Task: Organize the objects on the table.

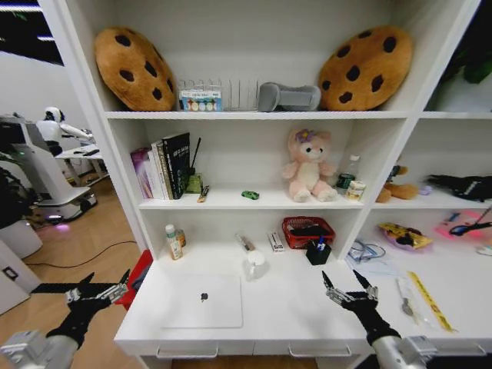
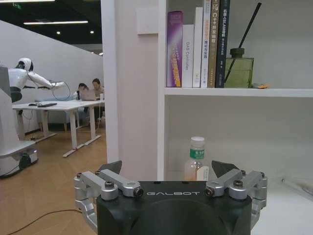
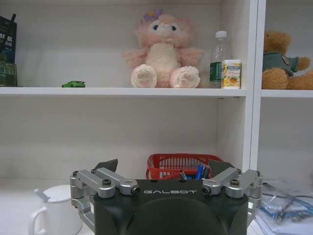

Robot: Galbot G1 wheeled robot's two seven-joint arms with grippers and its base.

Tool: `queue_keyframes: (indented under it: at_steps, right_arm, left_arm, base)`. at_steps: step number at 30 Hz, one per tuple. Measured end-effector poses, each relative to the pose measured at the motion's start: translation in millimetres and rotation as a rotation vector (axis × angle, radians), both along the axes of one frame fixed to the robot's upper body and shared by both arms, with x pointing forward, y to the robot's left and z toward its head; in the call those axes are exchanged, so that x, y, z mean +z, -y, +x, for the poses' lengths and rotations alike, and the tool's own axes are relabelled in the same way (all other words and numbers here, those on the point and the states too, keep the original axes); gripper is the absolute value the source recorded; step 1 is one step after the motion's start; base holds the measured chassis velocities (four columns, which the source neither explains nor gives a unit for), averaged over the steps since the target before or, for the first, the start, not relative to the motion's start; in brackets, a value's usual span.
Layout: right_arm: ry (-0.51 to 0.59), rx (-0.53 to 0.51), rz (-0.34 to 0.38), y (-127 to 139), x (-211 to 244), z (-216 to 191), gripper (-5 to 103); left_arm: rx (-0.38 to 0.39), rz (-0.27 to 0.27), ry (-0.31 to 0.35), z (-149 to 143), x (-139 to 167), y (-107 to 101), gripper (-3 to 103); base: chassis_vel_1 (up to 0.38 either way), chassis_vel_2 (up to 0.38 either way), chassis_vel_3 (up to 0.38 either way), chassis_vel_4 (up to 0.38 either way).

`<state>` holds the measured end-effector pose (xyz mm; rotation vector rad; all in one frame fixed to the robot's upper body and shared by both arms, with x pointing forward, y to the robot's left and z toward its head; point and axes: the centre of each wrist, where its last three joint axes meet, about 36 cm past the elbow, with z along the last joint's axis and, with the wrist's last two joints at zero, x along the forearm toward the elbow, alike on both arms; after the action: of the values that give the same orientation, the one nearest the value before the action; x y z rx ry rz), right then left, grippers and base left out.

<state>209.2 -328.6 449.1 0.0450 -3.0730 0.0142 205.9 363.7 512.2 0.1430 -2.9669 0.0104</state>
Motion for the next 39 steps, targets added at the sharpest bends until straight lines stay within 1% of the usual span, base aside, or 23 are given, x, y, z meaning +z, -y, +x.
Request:
queue_keyframes:
  at_steps: [13,19,27,39]
  right_arm:
    - [0.000,0.000,0.000,0.0,0.0,-0.1,100]
    - [0.000,0.000,0.000,0.0,0.0,-0.1,100]
    - [0.001,0.000,0.000,0.0,0.1,0.1,100]
    - [0.000,0.000,0.000,0.0,0.0,0.0,100]
  left_arm:
    - [0.000,0.000,0.000,0.0,0.0,0.0,100]
    - [0.000,0.000,0.000,-0.1,0.0,0.0,100]
    - [0.000,0.000,0.000,0.0,0.0,0.0,100]
    - [0.000,0.000,0.000,0.0,0.0,0.0,100]
  base:
    - [0.267,-0.260,-0.270,0.270]
    - [0.127,-0.109,-0.170,0.160]
    - [-0.050,0.024,0.057,-0.029]
    - [0.015,-0.010,-0.012,0.013]
